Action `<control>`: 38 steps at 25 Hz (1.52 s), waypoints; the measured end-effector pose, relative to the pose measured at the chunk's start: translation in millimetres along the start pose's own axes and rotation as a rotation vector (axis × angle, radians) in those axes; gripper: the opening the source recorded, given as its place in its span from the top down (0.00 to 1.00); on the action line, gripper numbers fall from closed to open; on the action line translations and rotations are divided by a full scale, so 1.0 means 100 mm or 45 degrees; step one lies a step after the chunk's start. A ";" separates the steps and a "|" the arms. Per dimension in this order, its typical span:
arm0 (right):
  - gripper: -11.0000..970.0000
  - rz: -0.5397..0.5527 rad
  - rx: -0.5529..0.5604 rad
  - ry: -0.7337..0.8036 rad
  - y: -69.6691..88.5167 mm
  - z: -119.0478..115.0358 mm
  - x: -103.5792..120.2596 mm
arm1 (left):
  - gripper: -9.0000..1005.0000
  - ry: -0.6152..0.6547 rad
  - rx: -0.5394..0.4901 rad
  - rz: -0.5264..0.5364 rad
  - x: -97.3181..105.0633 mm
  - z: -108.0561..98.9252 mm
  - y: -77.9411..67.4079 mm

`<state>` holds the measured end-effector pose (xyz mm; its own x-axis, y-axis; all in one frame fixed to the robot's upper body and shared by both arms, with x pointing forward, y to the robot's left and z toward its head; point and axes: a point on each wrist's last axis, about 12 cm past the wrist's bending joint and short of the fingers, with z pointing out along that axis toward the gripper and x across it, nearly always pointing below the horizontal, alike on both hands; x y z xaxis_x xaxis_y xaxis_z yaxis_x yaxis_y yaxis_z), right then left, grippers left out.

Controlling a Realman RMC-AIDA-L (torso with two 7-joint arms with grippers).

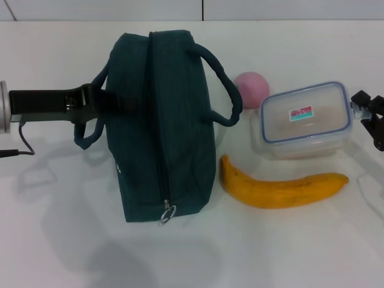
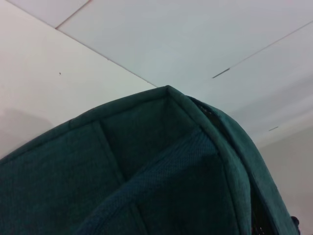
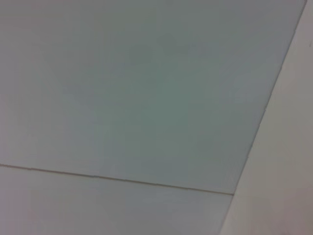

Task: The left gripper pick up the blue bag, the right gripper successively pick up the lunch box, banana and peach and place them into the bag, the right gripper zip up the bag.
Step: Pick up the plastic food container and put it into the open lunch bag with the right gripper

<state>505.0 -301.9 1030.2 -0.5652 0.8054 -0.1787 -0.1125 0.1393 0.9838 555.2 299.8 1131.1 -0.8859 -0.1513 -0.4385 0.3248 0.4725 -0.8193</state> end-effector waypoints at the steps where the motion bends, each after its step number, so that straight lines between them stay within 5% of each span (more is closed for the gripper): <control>1: 0.89 0.008 -0.005 -0.003 0.00 -0.01 0.00 | 0.95 0.000 0.001 0.000 0.00 0.00 0.00; 24: 0.89 0.241 -0.273 -0.094 0.16 -0.12 0.10 | 0.95 0.002 0.011 0.002 0.01 0.04 -0.01; 38: 0.89 0.319 -0.531 -0.020 0.46 0.12 0.07 | 0.95 0.007 0.036 0.009 0.00 0.09 -0.05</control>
<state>505.6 -282.6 1074.0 -0.6044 0.7939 0.0663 -0.2947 -0.3000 0.9073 556.7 289.9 1131.9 -0.8852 -0.1432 -0.4427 0.3407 0.4486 -0.8263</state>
